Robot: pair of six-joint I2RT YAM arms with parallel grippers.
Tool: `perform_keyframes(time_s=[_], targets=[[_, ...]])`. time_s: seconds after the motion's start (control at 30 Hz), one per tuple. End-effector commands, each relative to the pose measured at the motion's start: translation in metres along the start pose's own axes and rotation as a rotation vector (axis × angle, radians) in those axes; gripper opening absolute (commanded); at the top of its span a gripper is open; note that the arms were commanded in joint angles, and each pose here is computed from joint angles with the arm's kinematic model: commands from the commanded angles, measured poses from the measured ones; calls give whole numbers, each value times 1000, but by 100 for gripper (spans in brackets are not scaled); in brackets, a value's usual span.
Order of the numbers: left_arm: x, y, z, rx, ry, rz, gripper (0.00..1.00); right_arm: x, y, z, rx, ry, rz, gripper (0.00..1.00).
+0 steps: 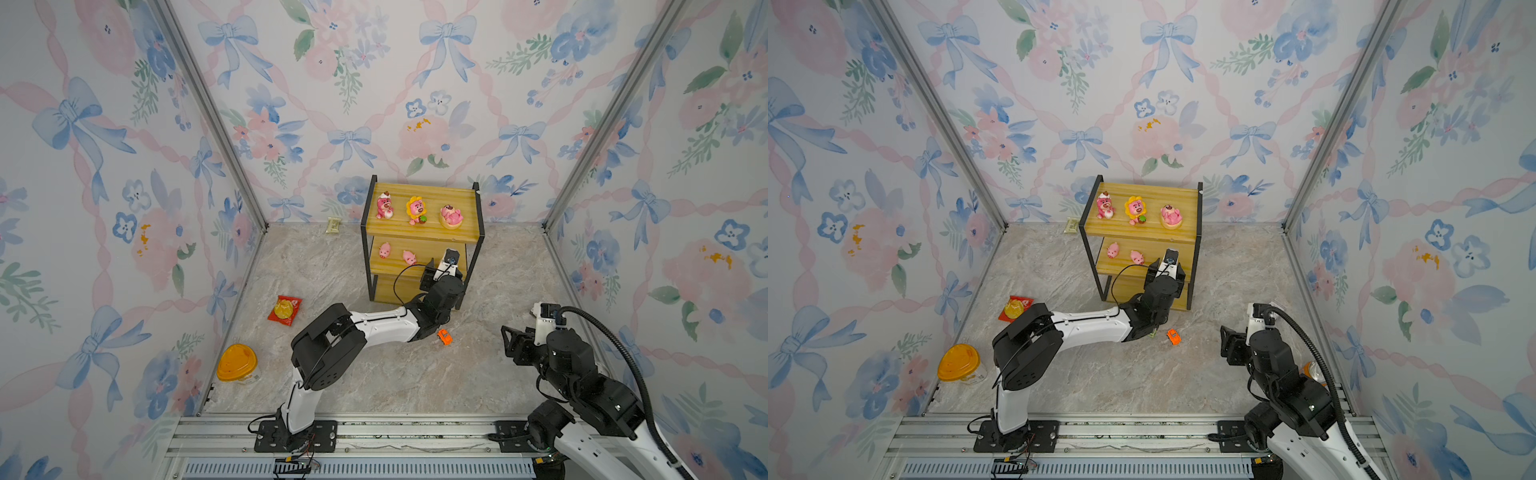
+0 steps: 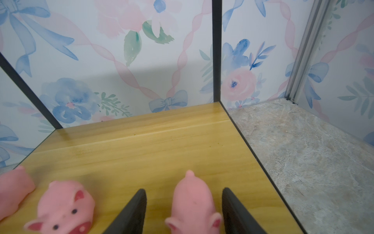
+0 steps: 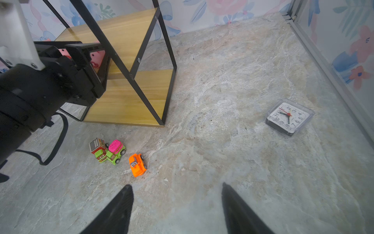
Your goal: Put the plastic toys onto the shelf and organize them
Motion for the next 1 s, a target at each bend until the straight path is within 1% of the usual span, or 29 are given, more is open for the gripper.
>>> perform_keyframes(time_s=[0.0,0.5,0.77,0.97], targets=[[2,10,10,26,14,-23,61,-2,-1,-2,-4,2,3,72],[-3,24,38,28,20,-13,60,-3,-2,-2,2,3,-1,72],[-6,35,47,51,29,-29,60,-3,-3,0,4,-5,-11,71],[-13,52,67,89,45,-35,60,-3,-3,-1,1,-7,-10,72]])
Point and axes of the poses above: each gripper's point midway between its finger pads, its own z axis back along the fingers, its own y axis along the line the jaws close on, x = y × z, the point moved 10 cm from there along z, back along the fingers, and after that the axes turned 8 degrees about -z, right-handed, at the moved point
